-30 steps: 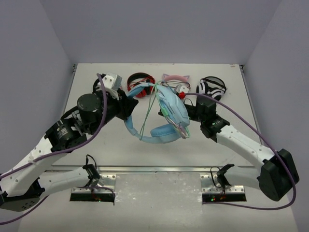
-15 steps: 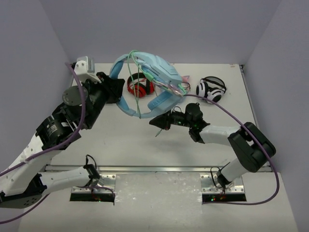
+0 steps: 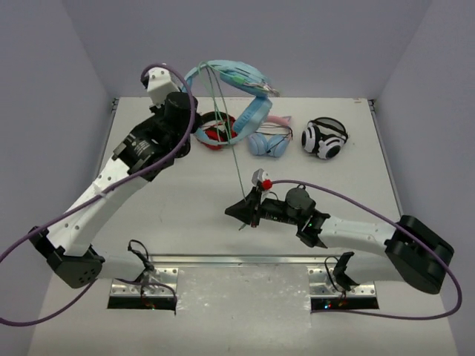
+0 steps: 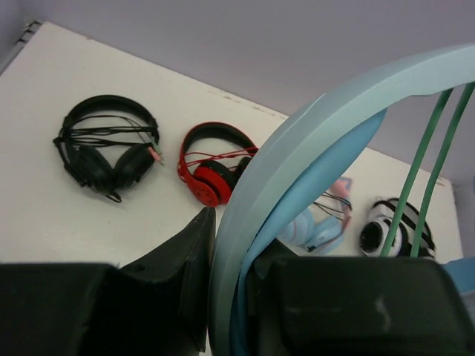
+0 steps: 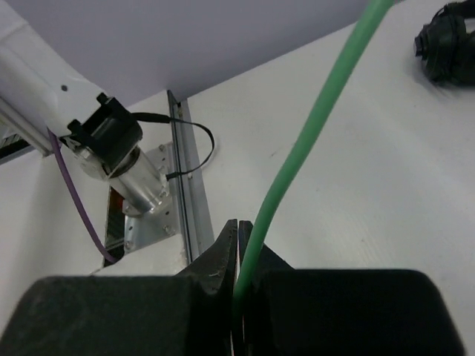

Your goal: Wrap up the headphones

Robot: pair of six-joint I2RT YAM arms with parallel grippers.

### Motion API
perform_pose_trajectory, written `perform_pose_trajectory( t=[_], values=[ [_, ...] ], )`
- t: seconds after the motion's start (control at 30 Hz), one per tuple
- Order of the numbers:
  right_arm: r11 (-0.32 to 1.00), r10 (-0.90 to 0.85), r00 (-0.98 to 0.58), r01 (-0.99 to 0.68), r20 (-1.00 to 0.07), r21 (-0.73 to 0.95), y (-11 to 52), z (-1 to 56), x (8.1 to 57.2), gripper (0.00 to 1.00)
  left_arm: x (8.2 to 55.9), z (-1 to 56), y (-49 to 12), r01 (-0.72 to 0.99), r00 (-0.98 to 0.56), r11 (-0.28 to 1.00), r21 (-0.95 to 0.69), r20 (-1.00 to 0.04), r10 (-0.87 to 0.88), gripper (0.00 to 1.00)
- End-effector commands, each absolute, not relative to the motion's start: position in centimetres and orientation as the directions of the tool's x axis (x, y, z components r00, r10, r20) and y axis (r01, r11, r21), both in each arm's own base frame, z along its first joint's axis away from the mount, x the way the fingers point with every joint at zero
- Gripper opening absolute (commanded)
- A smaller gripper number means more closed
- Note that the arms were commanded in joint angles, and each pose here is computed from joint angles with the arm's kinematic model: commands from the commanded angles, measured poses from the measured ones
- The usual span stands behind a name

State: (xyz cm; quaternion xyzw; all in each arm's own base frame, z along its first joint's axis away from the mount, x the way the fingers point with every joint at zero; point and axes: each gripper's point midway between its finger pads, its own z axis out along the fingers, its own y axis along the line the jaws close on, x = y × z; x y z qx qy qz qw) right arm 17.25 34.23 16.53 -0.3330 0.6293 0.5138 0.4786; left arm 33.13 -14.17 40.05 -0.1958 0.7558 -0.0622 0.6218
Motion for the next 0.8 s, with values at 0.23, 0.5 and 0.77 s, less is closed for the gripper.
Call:
perform_pose_trajectory(
  t=[0.23,0.5,0.77],
  values=[
    [0.262,-0.109,-0.224,-0.946,-0.968,0.189,35.7,18.9,15.5,0.01,38.3,38.1,-10.0,-0.334,-0.111,0.76,-0.558,-0.777,-0.62,0.0],
    [0.241,-0.106,-0.171,-0.96,-0.98,0.142,35.0,20.8,13.4,0.01,39.9,34.5,-5.2,-0.529,-0.106,0.768,-0.36,-0.87,-0.481,0.0],
    [0.263,-0.286,-0.072,-0.965,-0.955,-0.006,34.6,23.2,15.1,0.01,40.3,27.1,-7.1,-0.397,-0.311,0.9,-0.18,-0.896,-0.316,0.0]
  ],
)
